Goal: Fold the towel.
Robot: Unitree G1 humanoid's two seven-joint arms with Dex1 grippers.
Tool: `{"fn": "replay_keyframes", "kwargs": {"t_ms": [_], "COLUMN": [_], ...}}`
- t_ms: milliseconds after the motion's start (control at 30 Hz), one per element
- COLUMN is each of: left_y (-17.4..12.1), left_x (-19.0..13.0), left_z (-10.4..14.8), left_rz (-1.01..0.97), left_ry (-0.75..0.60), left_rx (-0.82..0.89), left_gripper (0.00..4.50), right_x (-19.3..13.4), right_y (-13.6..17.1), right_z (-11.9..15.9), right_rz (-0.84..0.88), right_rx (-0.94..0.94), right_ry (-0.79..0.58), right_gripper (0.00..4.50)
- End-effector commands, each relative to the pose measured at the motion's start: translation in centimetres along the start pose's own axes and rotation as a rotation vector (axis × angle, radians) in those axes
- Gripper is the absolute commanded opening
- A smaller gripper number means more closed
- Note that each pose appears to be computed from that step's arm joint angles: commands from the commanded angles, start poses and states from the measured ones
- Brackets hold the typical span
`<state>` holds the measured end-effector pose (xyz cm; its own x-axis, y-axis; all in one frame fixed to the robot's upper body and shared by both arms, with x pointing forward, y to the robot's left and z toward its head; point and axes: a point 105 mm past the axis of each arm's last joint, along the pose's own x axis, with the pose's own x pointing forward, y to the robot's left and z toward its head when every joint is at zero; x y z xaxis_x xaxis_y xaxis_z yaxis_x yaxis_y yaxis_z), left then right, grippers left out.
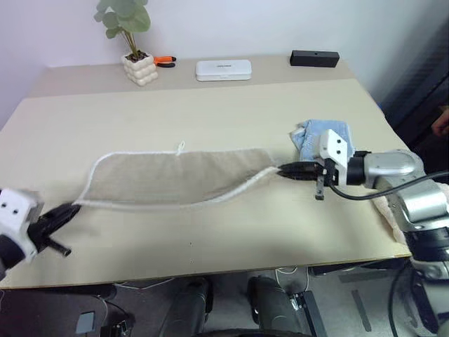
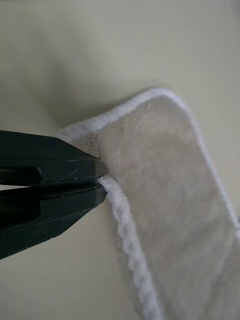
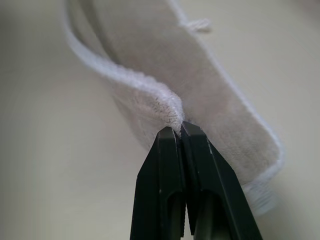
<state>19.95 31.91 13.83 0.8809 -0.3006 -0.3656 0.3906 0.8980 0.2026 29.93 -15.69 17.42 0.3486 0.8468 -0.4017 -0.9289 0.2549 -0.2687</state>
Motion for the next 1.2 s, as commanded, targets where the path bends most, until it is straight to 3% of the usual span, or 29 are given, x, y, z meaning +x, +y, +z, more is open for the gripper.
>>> {"fn": "replay_keyframes", "kwargs": {"t_ms": [33, 233, 567, 767, 1067, 1133, 1200], "left_y": [0.0, 2.0, 6.4, 7.3, 8.0, 8.3, 8.8], "left_x": [-1.0, 0.6, 8.3, 11.4, 12.8, 12.8, 12.6], "left_z": [1.2, 1.0, 2.2, 3.4, 2.8, 2.6, 2.7], "left_rz": [-0.017, 0.038, 0.126, 0.122, 0.106, 0.118, 0.154], "left_ry": [-0.008, -0.001, -0.064, -0.098, -0.075, -0.064, -0.069], "left_rx": [0.014, 0.056, 0.165, 0.181, 0.16, 0.146, 0.152], "left_gripper": [0.0, 0.0, 0.0, 0.0, 0.0, 0.93, 1.97], "right_x": [-0.8, 0.2, 4.5, 5.3, 5.6, 5.5, 5.1], "right_y": [0.5, -2.4, -8.0, -8.5, -7.7, -7.8, -7.9], "right_z": [1.5, 1.1, -1.3, -1.5, -1.7, -1.6, -1.6], "right_rz": [0.025, -0.095, -0.3, -0.33, -0.334, -0.343, -0.362], "right_rx": [-0.018, -0.052, -0.038, -0.007, 0.02, 0.024, 0.025], "right_ry": [-0.033, -0.022, 0.041, 0.035, 0.018, 0.018, 0.022], "right_gripper": [0.03, 0.03, 0.03, 0.03, 0.03, 0.0, 0.61]}}
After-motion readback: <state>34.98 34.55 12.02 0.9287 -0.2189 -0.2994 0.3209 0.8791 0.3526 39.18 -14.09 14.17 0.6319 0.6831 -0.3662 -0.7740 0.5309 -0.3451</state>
